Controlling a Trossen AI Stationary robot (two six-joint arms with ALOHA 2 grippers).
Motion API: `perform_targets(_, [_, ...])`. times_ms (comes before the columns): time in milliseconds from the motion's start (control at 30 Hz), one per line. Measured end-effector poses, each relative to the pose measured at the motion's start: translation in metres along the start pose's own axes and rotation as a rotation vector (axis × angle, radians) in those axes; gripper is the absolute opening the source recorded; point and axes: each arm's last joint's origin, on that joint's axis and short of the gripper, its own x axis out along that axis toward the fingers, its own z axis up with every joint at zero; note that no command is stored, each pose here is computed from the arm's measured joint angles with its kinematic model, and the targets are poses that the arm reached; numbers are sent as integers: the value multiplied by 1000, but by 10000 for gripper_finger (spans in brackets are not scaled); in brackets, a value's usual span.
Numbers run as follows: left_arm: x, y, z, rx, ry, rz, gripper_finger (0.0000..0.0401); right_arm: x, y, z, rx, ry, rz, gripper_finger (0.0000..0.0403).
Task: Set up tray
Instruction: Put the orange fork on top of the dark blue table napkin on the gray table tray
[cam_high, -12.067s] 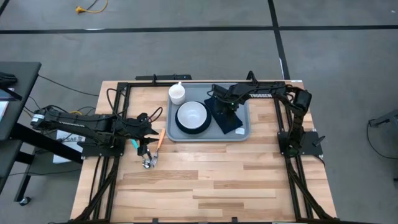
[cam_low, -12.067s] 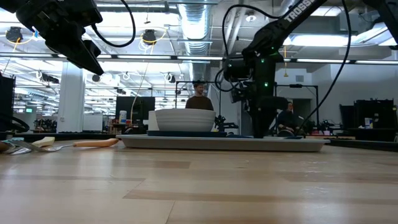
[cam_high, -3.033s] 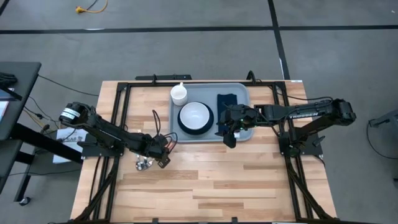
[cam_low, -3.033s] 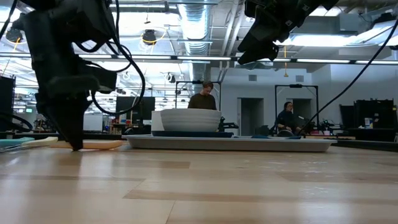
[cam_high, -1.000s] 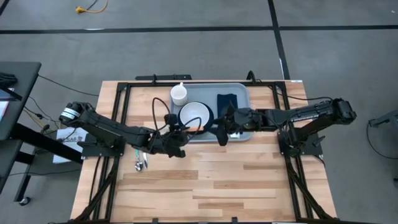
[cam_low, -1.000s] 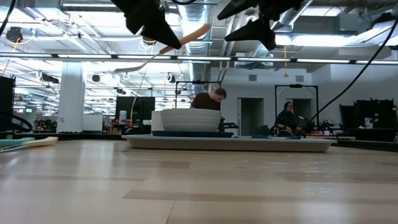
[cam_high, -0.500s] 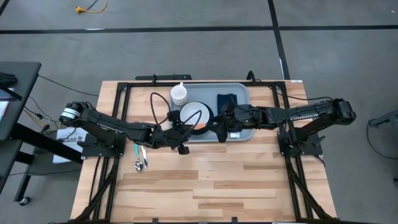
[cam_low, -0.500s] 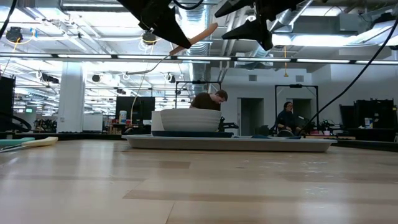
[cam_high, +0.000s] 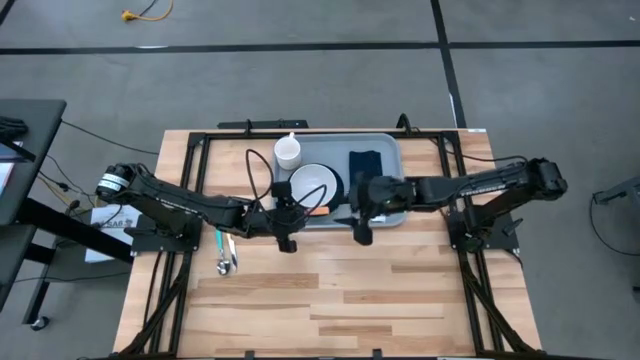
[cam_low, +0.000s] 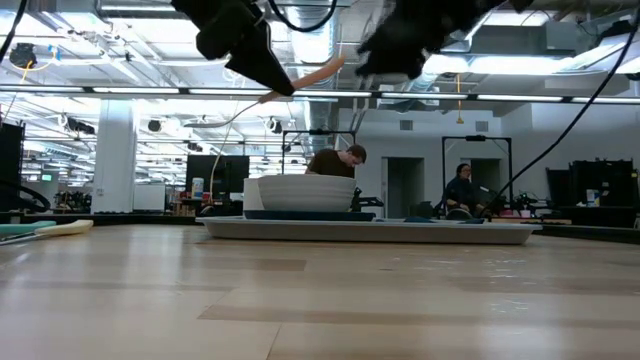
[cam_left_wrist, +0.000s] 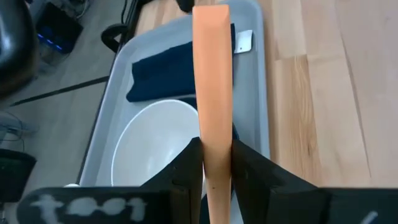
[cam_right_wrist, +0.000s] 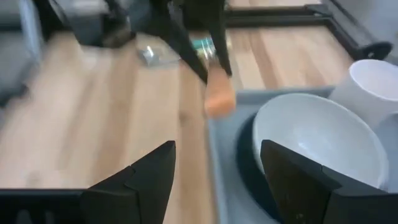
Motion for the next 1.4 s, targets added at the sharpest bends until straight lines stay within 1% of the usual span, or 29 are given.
perform_targets(67, [0,0,0,1,0,-4,59,10,3,-1,-91,14,-39,230])
perform_targets(167, [0,-1,0,1,2,-25,59,23,7,-3,-214,82,-123,230])
perform_targets(267, [0,-1,-3,0,26,-33,59,30,12,1,-286,103,-192,230])
perform_targets(333, [0,-2,-6,1,50,-38,59,33,16,9,-320,92,-217,230])
perform_targets(400, [0,-2,-8,-1,68,-42,59,31,19,10,-347,123,-232,230])
perform_targets(500, [0,-2,-10,-4,90,-45,59,32,23,20,-349,106,-237,230])
perform_targets(567, [0,-2,-10,-1,94,-46,59,31,27,23,-362,127,-232,230])
perform_targets(667, [0,-2,-10,-1,94,-52,59,38,34,26,-371,120,-218,230])
perform_targets(800, [0,-3,-10,-3,91,-62,59,54,43,26,-405,147,-197,230])
perform_targets(967, [0,-3,-10,-2,93,-64,59,78,47,23,-452,196,-194,230])
perform_targets(1033, [-1,-3,-10,-1,93,-64,59,85,48,27,-460,183,-195,230])
perform_targets(1233, [-1,-3,-11,0,96,-72,59,86,49,33,-484,169,-196,229])
perform_targets(1400, [0,-3,-11,0,95,-70,59,83,45,35,-454,162,-206,209])
